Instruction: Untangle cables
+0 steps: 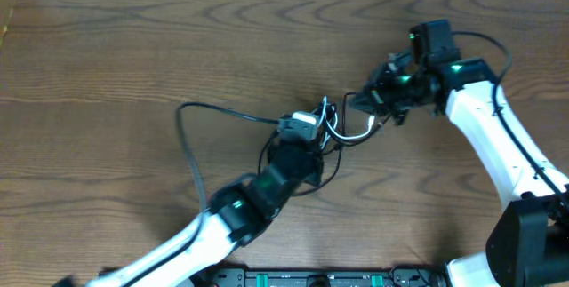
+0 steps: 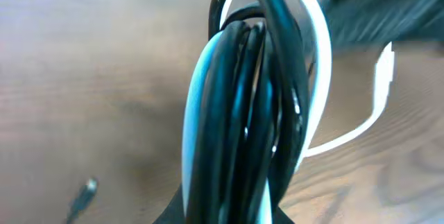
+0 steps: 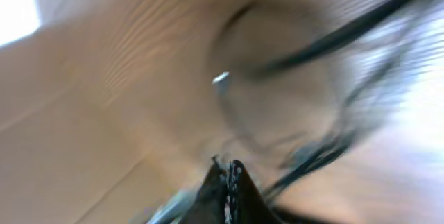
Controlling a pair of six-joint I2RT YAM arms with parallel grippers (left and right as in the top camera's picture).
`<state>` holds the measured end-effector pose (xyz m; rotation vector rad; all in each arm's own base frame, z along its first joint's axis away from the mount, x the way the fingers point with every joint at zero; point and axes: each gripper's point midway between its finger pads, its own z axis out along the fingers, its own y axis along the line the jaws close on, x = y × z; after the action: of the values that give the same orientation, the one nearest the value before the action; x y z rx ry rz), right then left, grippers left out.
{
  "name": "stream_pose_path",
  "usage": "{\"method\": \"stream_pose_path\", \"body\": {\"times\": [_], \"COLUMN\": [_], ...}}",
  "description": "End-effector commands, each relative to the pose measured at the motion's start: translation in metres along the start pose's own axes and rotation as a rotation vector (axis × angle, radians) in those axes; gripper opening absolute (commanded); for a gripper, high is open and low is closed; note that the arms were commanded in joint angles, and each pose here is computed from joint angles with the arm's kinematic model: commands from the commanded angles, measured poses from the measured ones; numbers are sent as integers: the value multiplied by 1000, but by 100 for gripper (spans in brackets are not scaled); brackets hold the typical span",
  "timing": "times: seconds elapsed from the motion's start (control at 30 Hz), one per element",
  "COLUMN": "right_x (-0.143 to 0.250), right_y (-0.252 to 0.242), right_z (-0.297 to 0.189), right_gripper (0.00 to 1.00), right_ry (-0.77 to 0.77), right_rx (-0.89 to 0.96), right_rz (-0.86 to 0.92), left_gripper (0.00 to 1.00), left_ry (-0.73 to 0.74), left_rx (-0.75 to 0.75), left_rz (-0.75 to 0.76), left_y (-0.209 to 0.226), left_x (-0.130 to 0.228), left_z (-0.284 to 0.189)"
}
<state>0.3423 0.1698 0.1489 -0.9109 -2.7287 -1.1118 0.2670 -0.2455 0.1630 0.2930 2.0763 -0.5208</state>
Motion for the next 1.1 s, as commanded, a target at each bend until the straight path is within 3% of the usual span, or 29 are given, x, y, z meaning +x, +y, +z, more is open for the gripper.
{"method": "stream_pose_path", "body": {"times": [0.0, 0.17, 0.23, 0.37, 0.5, 0.63, 0.9, 1.07], "right_x": [-26, -12, -2, 8, 9, 9, 16, 25], "right_y": [-32, -27, -24, -28, -33, -31, -17, 6], "right_z": [-12, -8, -8, -16, -30, -40, -32, -25], "right_gripper": [1, 2, 13, 25, 41, 64, 69, 69], "right_ry": [-159, -78, -31, -8, -57, -103, -58, -13], "right_rx": [177, 159, 129, 145, 195, 204, 105, 2], "right_rz": [-98, -308, -363, -431, -484, -499, -344, -389], "left_gripper": [8, 8, 8, 8, 8, 8, 8, 8], "left_ry": [-97, -59, 8, 86, 96, 105, 141, 131], "left_rx": [142, 197, 161, 26, -132, -141, -87, -80], "left_rz": [11, 41, 139, 222, 248, 252, 512, 585], "left_y": [-18, -22, -14, 10, 36, 37, 31, 29], "left_x": [-36, -30, -11, 12, 21, 31, 41, 38], "left_z": [-32, -38, -29, -6, 17, 36, 48, 49]}}
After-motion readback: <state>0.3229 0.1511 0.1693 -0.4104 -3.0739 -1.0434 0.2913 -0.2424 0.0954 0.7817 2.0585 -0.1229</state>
